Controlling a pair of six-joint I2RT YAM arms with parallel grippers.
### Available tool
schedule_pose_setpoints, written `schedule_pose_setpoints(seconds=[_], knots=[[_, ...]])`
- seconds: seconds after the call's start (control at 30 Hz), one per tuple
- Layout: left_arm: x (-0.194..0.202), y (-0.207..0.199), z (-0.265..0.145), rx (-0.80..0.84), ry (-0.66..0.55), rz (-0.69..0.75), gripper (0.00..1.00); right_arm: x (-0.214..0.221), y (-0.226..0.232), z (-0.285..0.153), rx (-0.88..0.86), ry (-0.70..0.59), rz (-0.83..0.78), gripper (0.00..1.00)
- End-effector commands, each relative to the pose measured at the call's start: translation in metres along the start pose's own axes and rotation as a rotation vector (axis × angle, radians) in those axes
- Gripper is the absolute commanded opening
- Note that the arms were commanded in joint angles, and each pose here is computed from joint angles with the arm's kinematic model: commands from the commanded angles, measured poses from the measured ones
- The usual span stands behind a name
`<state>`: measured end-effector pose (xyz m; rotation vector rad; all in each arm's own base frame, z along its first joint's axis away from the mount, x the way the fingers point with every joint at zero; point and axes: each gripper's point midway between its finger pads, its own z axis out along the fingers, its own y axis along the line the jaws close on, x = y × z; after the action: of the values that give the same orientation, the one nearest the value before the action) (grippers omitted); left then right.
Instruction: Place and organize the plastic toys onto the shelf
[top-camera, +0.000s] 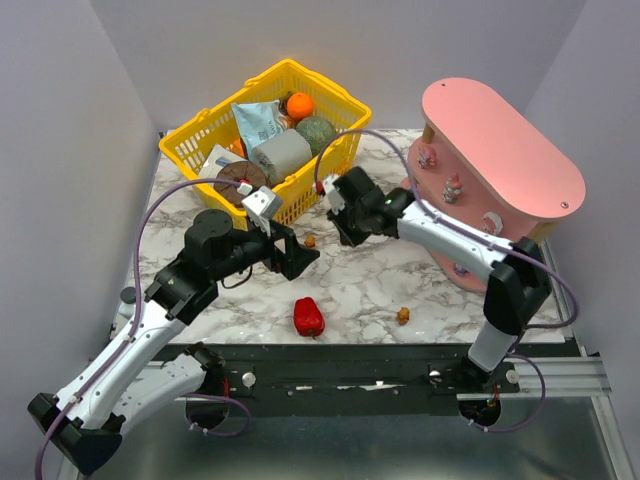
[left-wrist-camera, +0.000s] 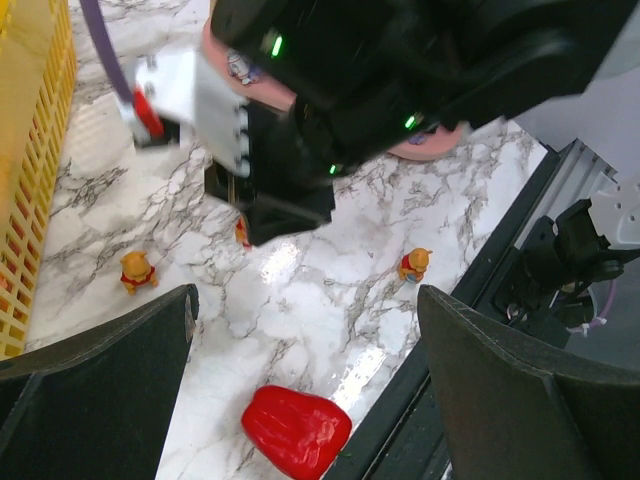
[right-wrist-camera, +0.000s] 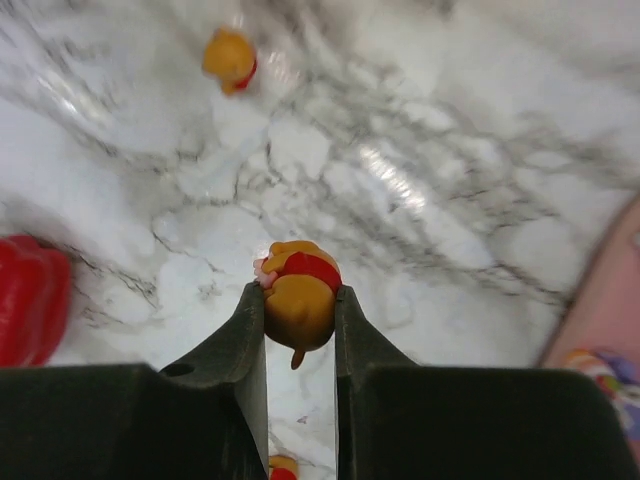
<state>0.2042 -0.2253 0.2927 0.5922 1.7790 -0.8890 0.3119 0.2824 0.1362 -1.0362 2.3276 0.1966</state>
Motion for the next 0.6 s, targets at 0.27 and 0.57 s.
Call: schedule_pose_setpoints(seconds=[0.27, 0.57], knots=[[-0.011, -0.002, 0.005, 0.021, -0.02, 0.007, 0.99, -0.038, -0.139, -0.213, 0.35, -0.141, 0.076, 0.07], [-0.01, -0.002, 0.008, 0.023, -0.003, 0.006, 0.99, -0.04, -0.18, -0.303, 0.5, -0.31, 0.122, 0.06]])
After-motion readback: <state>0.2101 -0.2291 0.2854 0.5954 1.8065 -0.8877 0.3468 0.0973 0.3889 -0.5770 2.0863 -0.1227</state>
